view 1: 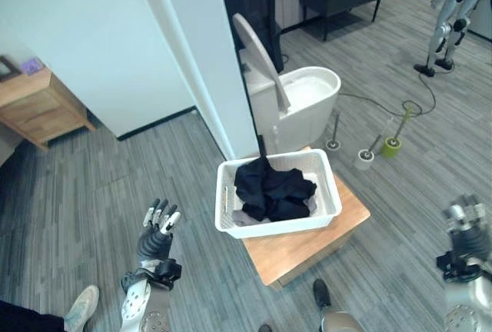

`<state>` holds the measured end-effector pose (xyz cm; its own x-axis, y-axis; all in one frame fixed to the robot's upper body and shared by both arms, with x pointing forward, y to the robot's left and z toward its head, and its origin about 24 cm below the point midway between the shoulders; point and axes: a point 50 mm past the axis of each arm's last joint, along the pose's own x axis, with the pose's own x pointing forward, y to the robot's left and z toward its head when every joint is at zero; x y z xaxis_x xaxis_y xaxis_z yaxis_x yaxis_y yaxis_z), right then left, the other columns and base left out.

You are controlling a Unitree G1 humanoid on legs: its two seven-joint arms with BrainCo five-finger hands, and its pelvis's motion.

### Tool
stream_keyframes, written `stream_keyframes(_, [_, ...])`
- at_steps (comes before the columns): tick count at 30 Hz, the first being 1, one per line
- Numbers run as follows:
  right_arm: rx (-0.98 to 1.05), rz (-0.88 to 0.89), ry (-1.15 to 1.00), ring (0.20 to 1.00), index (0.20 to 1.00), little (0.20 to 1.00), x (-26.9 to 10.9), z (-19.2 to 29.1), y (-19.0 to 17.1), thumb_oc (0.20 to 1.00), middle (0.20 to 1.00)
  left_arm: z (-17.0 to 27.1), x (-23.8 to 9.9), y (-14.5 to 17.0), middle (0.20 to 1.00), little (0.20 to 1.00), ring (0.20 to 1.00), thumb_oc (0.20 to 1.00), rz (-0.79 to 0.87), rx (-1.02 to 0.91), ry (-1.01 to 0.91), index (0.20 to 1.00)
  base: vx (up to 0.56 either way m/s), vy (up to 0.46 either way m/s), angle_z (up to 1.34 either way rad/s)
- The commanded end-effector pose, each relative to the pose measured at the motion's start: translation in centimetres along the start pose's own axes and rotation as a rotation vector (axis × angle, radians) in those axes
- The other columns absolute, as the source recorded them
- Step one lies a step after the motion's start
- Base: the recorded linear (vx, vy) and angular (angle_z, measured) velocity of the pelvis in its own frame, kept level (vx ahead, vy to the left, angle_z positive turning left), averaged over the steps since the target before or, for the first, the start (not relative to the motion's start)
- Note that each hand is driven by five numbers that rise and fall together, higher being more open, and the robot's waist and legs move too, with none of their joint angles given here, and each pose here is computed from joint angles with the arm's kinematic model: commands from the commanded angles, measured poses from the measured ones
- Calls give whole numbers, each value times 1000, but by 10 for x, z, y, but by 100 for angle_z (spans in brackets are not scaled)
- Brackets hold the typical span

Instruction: Pick up bed clothes into laundry basket.

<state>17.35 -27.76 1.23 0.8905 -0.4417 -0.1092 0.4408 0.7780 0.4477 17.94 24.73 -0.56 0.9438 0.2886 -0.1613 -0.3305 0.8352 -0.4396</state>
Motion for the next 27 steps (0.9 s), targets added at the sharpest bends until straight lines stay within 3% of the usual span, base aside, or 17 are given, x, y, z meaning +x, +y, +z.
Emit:
stream_keyframes(1, [50, 112, -89, 1000, 1000, 1000, 11, 19, 23, 1000, 1000, 14, 0, 7, 1000, 1000, 1000, 1000, -12, 76, -35, 1000, 0, 0, 0])
stream_keyframes(12, [84, 87, -84, 1000, 1000, 1000, 11, 14, 30, 1000, 1000, -20, -15, -5, 1000, 1000, 1000, 1000, -18, -43, 88, 1000, -1, -1, 0])
stream_keyframes(27, [43, 93, -79, 1000, 1000, 1000, 10, 13, 32, 1000, 1000, -9, -10, -10, 1000, 1000, 1000, 1000, -49, 36, 39, 1000, 0, 0, 0])
